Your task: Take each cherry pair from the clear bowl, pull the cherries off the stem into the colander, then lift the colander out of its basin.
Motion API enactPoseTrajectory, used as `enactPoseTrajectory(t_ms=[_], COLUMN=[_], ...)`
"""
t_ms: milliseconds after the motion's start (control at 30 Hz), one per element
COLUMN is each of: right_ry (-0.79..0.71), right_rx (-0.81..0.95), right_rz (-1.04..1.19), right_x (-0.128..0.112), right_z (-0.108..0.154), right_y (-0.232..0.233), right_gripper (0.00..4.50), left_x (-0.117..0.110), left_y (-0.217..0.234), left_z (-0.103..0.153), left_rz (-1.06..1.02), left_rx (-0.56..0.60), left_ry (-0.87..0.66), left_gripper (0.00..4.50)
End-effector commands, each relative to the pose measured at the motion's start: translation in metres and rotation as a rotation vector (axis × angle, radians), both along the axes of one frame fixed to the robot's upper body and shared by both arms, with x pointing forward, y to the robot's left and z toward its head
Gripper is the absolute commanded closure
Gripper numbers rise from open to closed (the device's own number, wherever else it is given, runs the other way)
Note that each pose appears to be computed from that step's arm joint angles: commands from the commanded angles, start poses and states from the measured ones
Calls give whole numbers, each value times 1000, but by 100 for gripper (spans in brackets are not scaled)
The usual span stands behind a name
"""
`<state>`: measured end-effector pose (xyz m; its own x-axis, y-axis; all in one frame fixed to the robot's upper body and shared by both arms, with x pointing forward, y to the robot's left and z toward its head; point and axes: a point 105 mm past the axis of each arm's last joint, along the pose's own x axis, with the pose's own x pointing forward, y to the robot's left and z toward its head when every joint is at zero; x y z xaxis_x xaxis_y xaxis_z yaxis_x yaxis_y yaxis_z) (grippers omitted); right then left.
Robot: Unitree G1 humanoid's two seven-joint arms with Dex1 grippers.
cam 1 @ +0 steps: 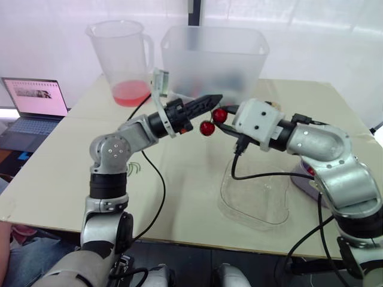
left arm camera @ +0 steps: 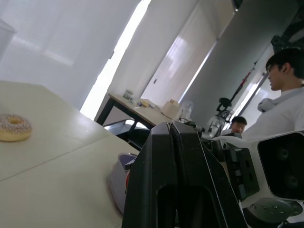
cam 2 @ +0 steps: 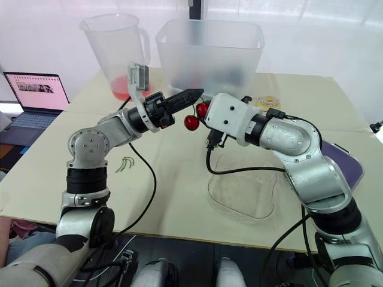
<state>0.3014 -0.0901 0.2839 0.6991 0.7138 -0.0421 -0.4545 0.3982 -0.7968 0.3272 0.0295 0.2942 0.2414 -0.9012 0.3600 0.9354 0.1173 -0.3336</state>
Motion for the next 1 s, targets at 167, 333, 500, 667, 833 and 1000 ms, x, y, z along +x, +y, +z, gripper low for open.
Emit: enactPoseTrajectory(t_ms=[167, 333, 500, 667, 833, 1000], right_ry=[67, 145, 486, 757, 811, 816], right_rx=[85, 66, 362, 553, 586, 624], right_rz=[50, 0, 101, 273, 301, 347], right_x=[-13, -17, -26, -41, -34, -27], right_z=[10, -3, -6, -2, -11, -9], right_y=[-6, -35, -52, -50, -30, -14], right_gripper=[217, 1, 1, 1, 1, 1], left_x=[-4, -2, -10, -16, -30, -39], left_y=[2, 8, 14, 21, 16, 12], left_z=[14, 11, 7, 1, -3, -7], left_rz=[-2, -4, -62, -108, -195, -258], left_rx=[-26, 27, 77, 115, 128, 135], left_ry=[-44, -70, -109, -112, -108, -85], left_gripper=[450, 450, 450, 450, 450, 450])
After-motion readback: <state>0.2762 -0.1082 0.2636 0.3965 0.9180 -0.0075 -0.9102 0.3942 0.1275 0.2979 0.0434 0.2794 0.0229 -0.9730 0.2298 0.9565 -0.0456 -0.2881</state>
